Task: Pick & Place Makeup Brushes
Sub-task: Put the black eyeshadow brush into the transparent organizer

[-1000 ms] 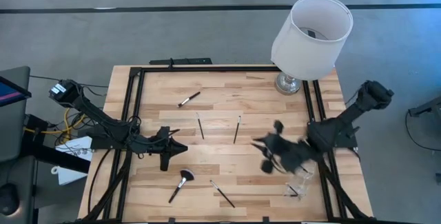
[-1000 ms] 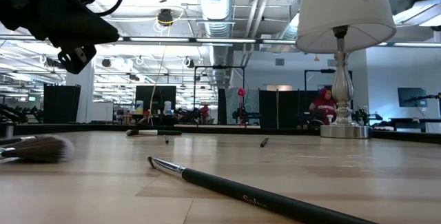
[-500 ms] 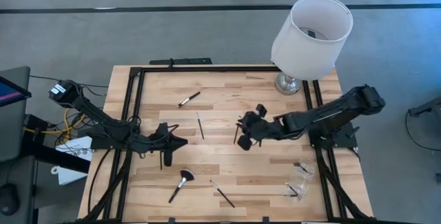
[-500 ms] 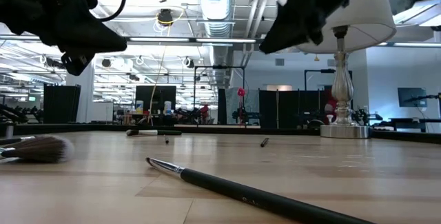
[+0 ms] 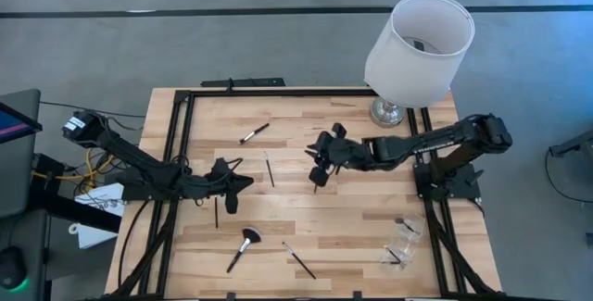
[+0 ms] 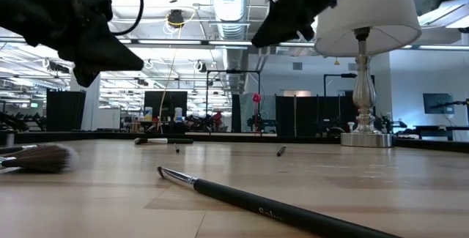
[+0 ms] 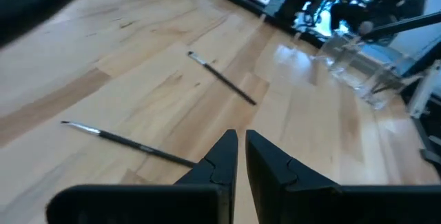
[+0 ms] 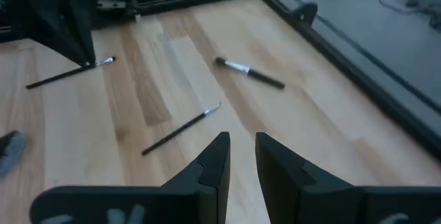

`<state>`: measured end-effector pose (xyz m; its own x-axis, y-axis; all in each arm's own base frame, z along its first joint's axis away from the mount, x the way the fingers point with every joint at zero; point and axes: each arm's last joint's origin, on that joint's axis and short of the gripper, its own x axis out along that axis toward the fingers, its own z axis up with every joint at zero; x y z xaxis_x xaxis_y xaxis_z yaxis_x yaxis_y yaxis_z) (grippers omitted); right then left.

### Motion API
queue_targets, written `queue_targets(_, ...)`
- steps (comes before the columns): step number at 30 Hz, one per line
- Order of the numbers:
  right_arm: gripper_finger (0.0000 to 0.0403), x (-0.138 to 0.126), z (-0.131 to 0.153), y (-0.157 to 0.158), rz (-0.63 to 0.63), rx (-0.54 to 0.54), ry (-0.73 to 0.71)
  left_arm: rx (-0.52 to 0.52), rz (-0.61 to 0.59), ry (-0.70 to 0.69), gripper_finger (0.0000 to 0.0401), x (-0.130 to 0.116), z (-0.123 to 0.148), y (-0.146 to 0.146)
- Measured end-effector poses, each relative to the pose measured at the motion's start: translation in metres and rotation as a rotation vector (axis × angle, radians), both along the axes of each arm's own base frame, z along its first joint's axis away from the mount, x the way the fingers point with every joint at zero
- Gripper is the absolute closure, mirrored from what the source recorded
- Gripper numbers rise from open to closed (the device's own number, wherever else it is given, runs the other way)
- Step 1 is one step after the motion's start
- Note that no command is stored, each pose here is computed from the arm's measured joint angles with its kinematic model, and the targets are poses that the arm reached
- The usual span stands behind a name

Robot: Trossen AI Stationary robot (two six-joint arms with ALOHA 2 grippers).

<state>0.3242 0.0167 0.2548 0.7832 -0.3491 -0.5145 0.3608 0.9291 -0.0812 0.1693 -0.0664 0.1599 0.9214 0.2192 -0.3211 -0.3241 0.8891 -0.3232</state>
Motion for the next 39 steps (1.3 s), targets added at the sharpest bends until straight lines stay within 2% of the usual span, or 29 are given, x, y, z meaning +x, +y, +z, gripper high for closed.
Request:
queue_targets(5,0.0342,0.0,0.002,-0.006,0.036,-0.022,0.041,-0.012,-0.111,0.121,0.0373,0.002,-0.009,0.008)
queue_targets(10,0.0342,-0.008,-0.012,0.002,0.021,0.031,0.169,0.06,-0.088,0.173,0.0373,-0.001,-0.013,0.01)
queue_targets(18,0.0342,-0.014,-0.014,0.03,0.071,0.014,0.194,0.147,-0.034,0.313,0.0373,0.01,-0.004,0.01)
queue_targets(22,0.0342,-0.009,-0.02,0.036,-0.063,0.092,0.13,0.169,-0.025,0.327,0.0373,0.027,0.002,0.004)
queue_targets(24,0.0342,-0.005,-0.032,0.033,-0.111,0.117,0.158,0.192,-0.005,0.344,0.0373,0.034,0.0,0.002)
queue_targets(30,0.0342,0.012,-0.071,0.004,-0.283,0.175,0.213,0.284,0.077,0.388,0.0373,0.041,-0.016,0.001)
queue_targets(39,0.0337,0.016,-0.103,-0.015,-0.359,0.259,0.323,0.333,0.071,0.417,0.0373,0.044,-0.025,-0.001)
